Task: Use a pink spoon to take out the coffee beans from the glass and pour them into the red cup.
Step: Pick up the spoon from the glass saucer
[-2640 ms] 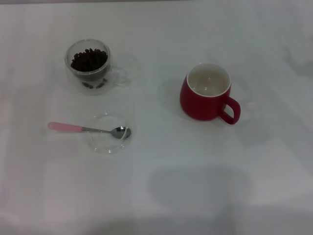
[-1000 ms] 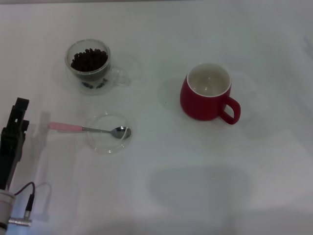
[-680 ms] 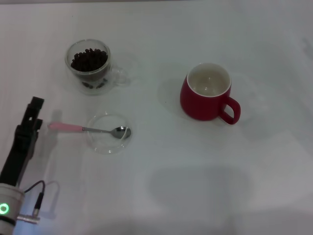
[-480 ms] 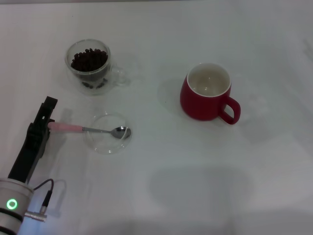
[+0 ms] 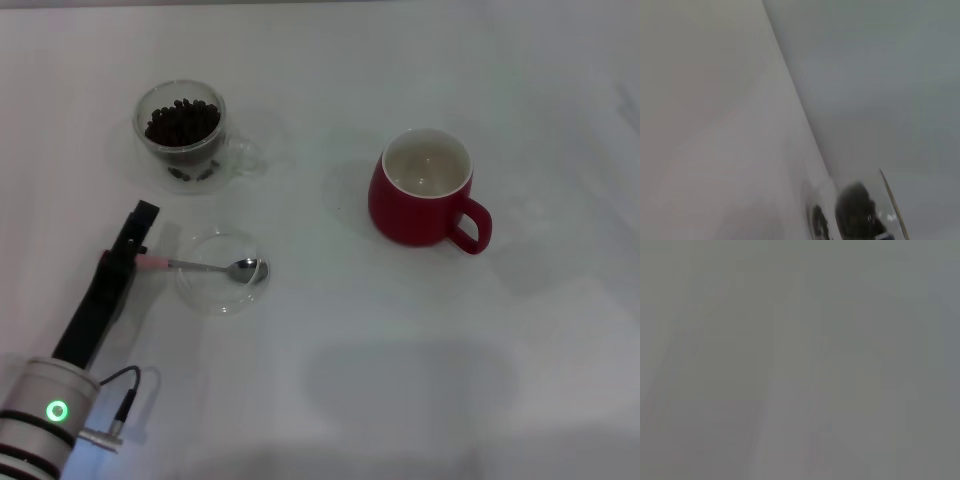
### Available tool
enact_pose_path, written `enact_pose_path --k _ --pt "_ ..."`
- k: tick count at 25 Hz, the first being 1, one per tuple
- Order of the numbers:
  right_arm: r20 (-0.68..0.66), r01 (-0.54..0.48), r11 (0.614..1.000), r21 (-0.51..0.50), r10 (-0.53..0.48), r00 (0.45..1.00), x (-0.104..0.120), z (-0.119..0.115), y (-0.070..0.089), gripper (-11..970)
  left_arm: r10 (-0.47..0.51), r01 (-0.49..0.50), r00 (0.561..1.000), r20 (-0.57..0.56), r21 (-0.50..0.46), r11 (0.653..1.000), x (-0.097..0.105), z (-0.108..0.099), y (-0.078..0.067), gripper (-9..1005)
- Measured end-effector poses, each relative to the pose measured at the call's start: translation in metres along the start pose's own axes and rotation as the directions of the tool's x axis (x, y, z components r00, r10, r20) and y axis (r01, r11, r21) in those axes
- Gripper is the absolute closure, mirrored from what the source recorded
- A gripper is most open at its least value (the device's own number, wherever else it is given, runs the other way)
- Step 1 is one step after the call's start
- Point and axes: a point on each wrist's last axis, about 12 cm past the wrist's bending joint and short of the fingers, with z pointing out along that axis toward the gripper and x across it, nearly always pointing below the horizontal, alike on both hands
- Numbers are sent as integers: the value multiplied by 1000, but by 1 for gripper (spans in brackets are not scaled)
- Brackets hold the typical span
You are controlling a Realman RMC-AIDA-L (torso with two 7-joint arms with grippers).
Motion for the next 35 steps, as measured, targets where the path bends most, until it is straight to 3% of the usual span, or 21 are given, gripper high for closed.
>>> enact_pose_path --k 9,35 --pt "-11 -5 1000 3 5 1000 2 -4 1 83 45 -45 999 -12 27 999 12 -2 -7 119" --pt "-13 -9 1000 5 9 1000 2 -5 2 83 69 -69 998 -11 46 997 17 -12 -9 119"
